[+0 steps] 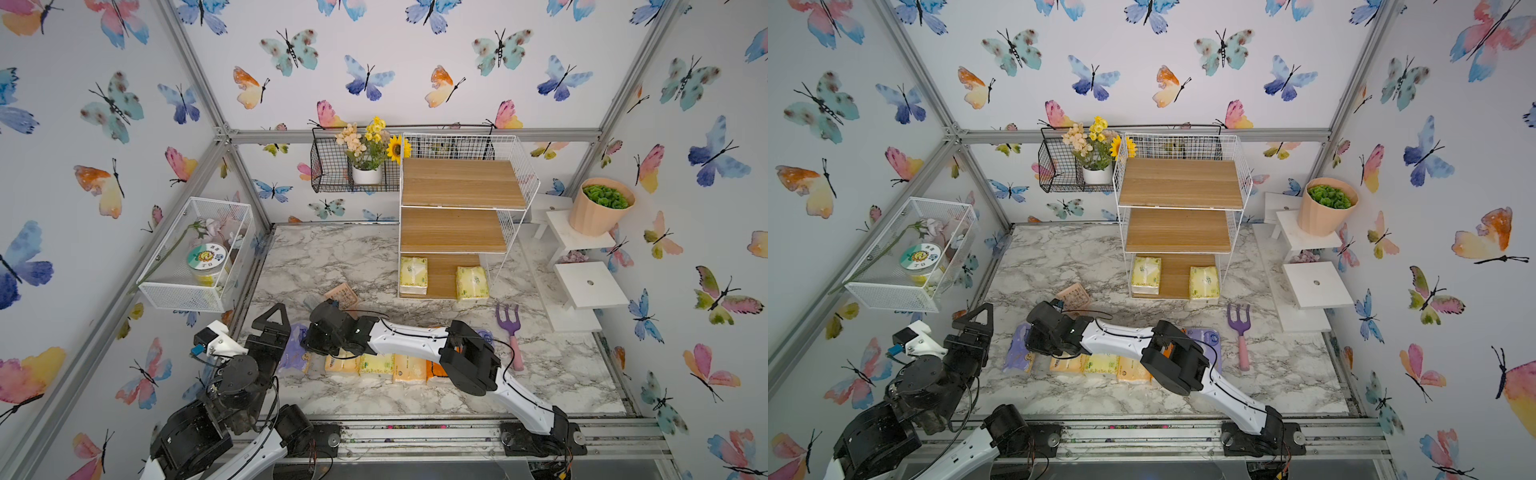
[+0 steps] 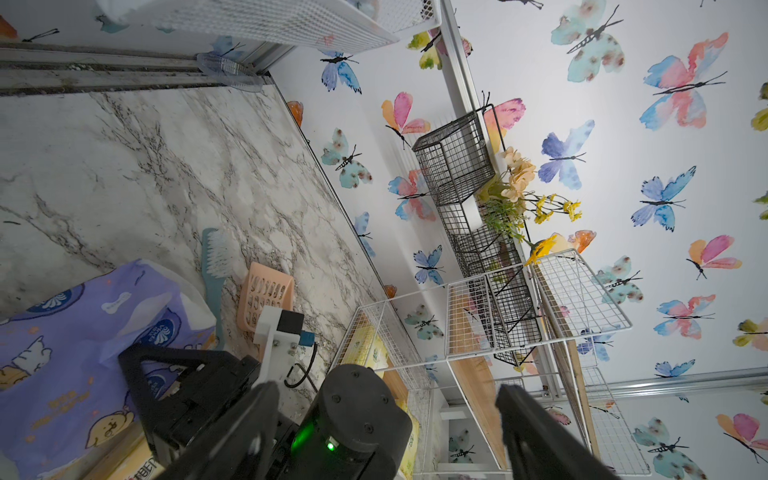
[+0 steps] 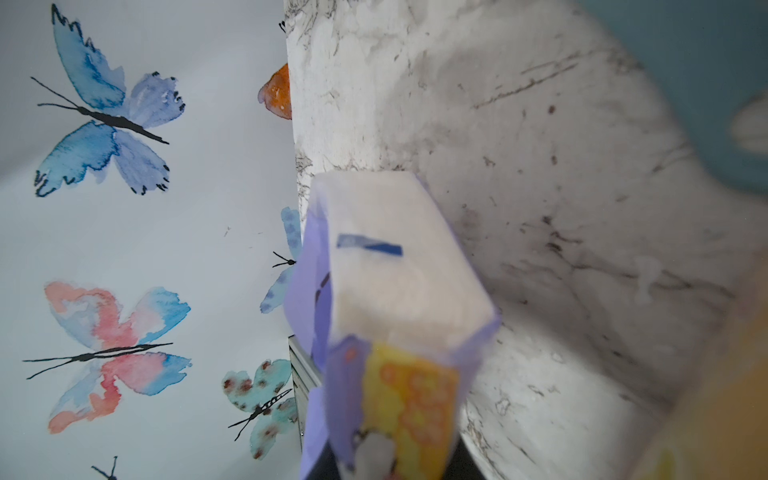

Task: Remove the tissue boxes from the shelf
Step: Place the box of tissues at the center of the board.

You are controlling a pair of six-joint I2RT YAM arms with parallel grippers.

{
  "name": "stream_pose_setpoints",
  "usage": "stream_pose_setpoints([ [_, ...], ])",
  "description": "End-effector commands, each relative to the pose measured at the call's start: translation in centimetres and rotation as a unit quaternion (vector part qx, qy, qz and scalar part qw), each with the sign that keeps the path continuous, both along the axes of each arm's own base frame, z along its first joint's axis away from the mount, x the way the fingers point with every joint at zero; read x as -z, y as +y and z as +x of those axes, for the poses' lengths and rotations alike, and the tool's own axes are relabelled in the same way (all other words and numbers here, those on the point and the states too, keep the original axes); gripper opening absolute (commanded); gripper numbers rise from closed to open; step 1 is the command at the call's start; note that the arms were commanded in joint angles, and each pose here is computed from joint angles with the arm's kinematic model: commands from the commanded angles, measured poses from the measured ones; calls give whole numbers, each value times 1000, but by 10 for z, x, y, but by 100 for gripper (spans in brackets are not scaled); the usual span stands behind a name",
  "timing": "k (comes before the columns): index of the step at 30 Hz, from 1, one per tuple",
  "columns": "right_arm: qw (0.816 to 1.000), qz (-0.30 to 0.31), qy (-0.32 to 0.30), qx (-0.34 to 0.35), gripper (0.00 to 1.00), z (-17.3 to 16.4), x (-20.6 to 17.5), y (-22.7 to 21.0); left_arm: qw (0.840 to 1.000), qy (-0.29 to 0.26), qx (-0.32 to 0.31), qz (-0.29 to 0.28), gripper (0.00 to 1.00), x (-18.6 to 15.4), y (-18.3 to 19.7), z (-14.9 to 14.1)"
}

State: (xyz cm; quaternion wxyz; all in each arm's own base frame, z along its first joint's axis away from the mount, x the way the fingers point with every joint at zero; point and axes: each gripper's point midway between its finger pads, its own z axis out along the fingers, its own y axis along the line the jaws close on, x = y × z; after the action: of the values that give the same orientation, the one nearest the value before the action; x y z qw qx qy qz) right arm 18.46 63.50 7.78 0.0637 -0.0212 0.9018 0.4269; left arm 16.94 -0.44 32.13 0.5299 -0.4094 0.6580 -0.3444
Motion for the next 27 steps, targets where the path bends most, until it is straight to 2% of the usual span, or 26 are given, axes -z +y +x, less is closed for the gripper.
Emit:
stream_pose_setpoints([
  [1,999,-31,-27,11,27,4,6,-9,1000,-4,-14,-2,86,0,7,-2],
  [6,996,-45,-73,22,44,16,-13,-20,1000,-2,-13,1,86,2,6,-1],
  [12,991,-45,-118,41,53,23,-45,-44,1000,0,-13,10,89,1,4,1],
  [20,985,-16,-166,42,53,19,-92,-76,1000,0,2,7,89,5,-7,7],
  [24,977,-13,-202,65,53,22,-116,-111,1000,3,8,-1,88,12,-14,11],
  [27,972,-32,-216,88,53,25,-121,-144,1000,17,12,-6,86,21,-21,14],
])
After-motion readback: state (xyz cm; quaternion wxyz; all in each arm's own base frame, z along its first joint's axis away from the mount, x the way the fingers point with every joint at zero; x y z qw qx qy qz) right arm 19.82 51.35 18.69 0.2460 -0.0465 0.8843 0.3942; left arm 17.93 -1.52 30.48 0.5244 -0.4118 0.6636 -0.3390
